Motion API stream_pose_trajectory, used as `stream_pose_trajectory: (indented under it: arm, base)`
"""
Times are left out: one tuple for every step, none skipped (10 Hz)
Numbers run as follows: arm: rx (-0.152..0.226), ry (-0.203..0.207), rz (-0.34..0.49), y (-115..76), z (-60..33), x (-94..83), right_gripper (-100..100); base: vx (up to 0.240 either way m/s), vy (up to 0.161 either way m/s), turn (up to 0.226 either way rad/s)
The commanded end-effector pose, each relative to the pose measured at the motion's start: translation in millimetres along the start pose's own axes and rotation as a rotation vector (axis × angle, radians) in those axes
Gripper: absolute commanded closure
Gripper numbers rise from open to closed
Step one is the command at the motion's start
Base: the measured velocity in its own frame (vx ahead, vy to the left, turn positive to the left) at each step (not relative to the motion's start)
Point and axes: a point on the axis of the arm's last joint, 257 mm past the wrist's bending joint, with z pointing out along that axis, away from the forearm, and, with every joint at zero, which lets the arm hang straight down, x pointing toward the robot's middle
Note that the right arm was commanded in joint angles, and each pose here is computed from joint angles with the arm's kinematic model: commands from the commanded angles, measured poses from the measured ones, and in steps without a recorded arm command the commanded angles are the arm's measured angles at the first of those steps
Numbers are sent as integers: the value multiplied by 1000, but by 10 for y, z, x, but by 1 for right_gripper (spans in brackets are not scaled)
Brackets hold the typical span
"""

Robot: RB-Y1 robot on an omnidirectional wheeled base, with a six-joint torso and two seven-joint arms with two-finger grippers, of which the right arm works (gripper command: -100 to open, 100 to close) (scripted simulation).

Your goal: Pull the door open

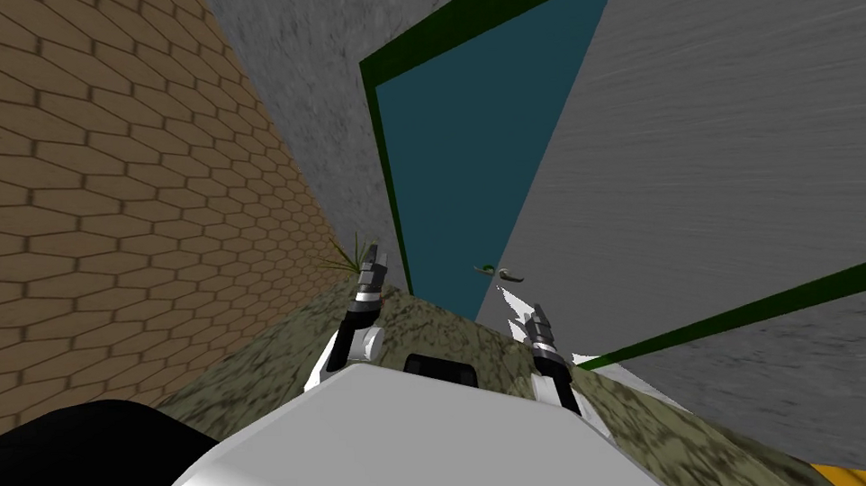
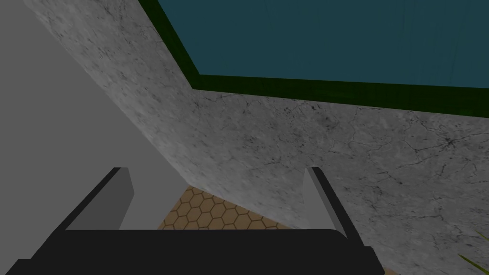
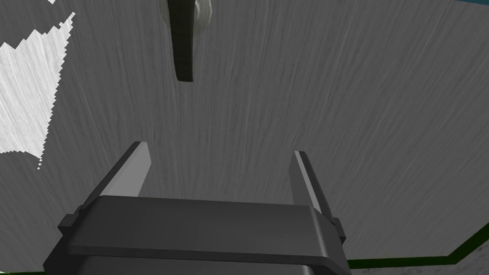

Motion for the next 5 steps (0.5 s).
stream_pose_trajectory:
  arm:
    - [17,-7,7,-88,-25,-42,-100]
    - [26,-11,11,-130,-37,-56,-100]
    - [41,-17,18,-204,-59,-78,-100]
    - [57,-23,25,-277,-83,-99,-100]
    - [69,-28,31,-332,-103,-113,-100]
  base:
    - [107,-3,30]
    - [84,1,37]
    - [97,-17,50]
    - [145,-4,65]
    - [149,-4,49]
